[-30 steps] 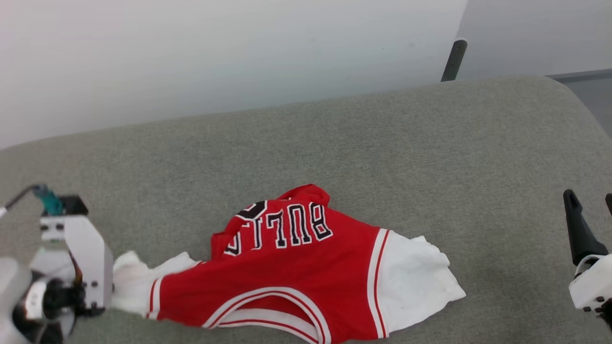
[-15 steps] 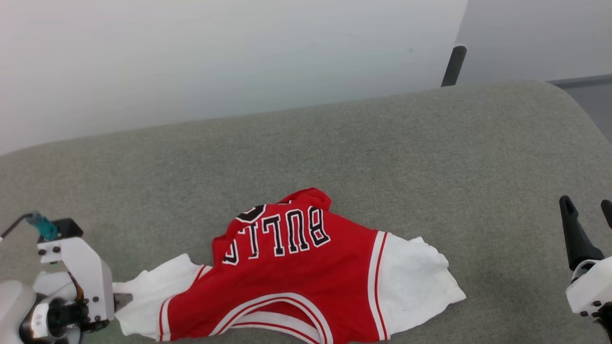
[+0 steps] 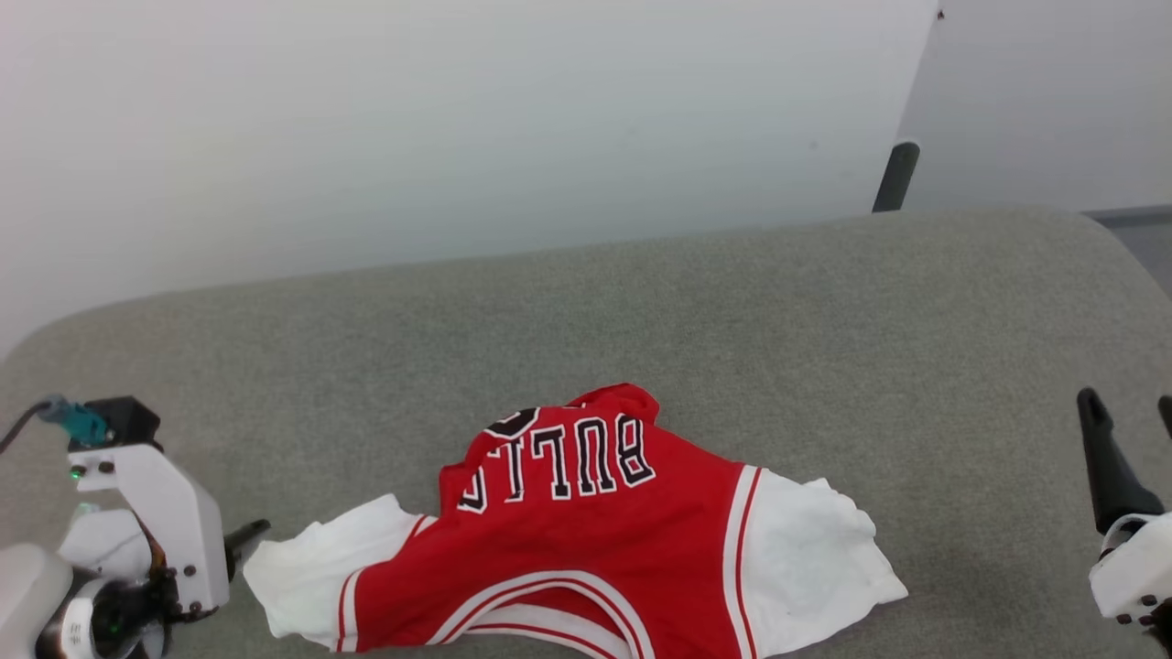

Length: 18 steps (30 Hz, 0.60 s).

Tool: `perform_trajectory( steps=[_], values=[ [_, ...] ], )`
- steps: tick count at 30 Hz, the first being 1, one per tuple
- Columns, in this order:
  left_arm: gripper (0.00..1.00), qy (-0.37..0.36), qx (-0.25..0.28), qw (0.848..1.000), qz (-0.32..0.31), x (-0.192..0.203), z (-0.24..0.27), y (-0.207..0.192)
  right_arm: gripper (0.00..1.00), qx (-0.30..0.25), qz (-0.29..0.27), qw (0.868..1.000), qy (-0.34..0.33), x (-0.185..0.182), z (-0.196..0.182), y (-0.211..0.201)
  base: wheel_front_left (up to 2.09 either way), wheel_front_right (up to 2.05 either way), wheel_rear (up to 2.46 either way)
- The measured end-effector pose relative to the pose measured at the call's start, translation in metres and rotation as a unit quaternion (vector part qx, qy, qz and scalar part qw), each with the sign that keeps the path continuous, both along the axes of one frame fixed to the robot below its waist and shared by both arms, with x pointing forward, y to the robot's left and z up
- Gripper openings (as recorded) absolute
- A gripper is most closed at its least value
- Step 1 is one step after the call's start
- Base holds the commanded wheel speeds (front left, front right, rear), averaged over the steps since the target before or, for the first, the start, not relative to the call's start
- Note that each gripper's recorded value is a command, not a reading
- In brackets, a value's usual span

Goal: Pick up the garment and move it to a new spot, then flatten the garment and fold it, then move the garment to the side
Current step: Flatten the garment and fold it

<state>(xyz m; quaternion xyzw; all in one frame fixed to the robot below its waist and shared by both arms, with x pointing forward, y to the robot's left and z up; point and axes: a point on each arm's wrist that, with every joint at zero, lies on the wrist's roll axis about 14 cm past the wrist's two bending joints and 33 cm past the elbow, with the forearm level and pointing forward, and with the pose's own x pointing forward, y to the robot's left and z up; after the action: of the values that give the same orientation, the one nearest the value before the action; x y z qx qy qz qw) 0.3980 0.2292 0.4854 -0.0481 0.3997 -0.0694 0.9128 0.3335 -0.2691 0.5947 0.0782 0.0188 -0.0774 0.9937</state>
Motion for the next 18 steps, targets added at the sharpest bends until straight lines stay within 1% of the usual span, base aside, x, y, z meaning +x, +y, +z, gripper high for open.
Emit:
perform_trajectory(
  steps=[4,8,14,18],
  values=[
    [1.00,-0.007,-0.004,1.000,0.006,-0.006,-0.001,0.001,1.00,-0.021,0.002,0.999,-0.044,-0.004,0.023,0.003,0.00,0.00,0.00],
    [1.00,0.005,-0.010,1.000,0.004,-0.012,-0.010,-0.003,1.00,-0.035,-0.007,0.997,-0.068,-0.011,0.033,0.000,0.00,0.00,0.00],
    [1.00,0.051,-0.004,0.999,0.002,-0.018,-0.032,-0.002,1.00,-0.043,-0.014,0.997,-0.062,-0.013,0.032,-0.003,0.00,0.00,0.00],
    [1.00,0.080,0.005,0.997,0.003,-0.014,-0.045,0.002,1.00,-0.045,-0.014,0.998,-0.050,-0.010,0.027,-0.004,0.00,0.00,0.00]
  ],
)
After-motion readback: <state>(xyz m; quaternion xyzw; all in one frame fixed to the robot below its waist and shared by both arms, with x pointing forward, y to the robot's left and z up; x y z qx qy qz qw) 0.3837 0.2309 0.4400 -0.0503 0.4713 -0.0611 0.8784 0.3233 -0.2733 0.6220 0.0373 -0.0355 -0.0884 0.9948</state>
